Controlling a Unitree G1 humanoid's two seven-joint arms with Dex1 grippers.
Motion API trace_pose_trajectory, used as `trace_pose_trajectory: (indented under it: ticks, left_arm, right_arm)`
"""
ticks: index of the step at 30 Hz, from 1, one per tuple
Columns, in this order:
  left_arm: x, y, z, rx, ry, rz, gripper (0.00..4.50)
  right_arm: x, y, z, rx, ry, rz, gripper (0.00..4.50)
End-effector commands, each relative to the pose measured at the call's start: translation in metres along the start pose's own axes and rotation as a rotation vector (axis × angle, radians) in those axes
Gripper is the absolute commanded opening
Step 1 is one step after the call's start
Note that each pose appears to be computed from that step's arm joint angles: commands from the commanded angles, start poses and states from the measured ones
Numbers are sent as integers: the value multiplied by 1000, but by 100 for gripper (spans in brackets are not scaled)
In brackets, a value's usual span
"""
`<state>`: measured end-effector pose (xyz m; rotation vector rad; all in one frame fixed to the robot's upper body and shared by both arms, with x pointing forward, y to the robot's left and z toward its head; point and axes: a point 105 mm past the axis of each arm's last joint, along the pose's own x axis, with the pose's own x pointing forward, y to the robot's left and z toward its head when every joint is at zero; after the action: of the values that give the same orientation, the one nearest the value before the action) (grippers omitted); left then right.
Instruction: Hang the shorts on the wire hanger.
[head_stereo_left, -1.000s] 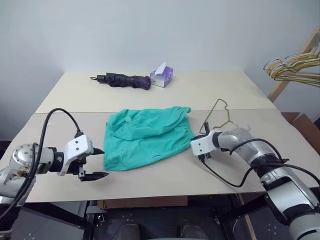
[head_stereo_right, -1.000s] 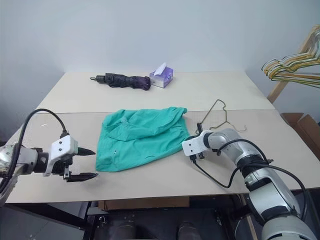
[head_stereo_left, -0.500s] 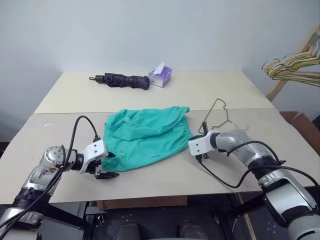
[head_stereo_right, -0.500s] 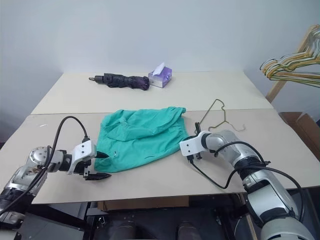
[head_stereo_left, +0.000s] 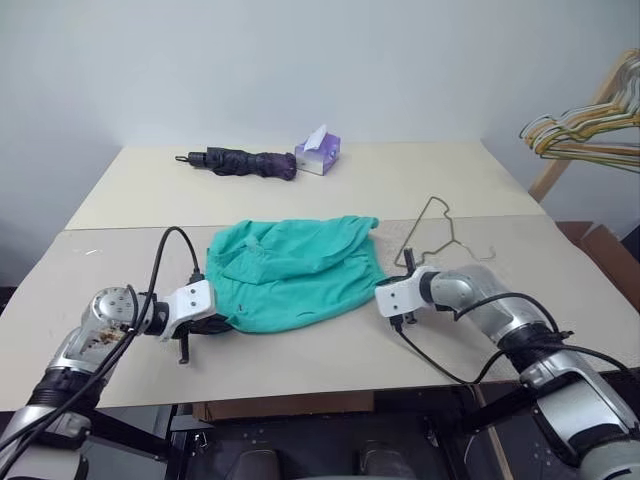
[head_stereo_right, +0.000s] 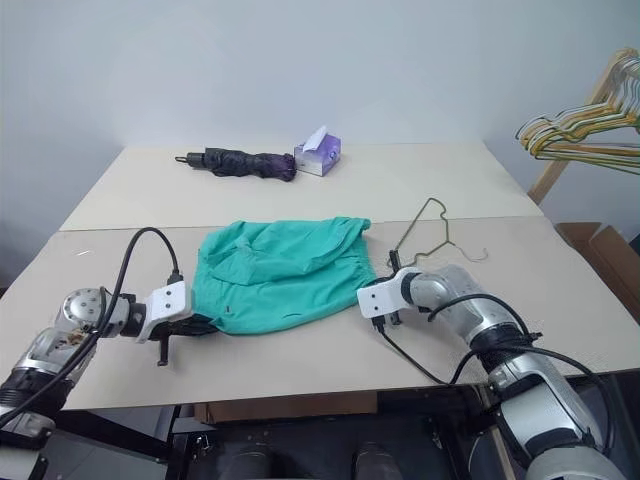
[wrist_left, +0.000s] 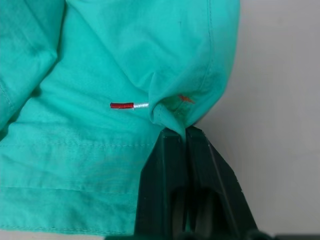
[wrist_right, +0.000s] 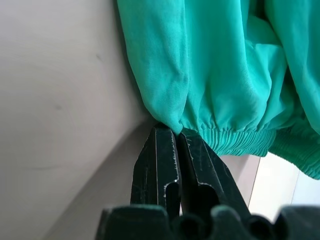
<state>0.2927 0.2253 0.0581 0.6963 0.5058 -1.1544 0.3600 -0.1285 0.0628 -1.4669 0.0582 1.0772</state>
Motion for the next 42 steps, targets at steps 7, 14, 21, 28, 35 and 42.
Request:
trace_pose_trajectory:
  ticks: [7,14,21,28,35,42]
  left_arm:
    - [-44,-37,-15,100,239,-138,2]
    - [-69,-47,27,168,177,-192,2]
    - [-85,94,101,266,2,542,2]
    - [-228,180,225,272,-536,1523,2]
    - [-211,153,209,371,-483,1274,2]
    - [-133,97,122,322,-264,789,2]
  right_arm:
    - [-47,15,58,-8,-177,210,0]
    - [-91,-5,85,175,-326,316,0]
    - [-79,-148,31,444,-94,-320,0]
    - [-184,-284,11,184,89,-1378,0]
    - [-154,-256,26,70,-15,-1227,0]
    - [-59,-155,32,-146,-47,-722,0]
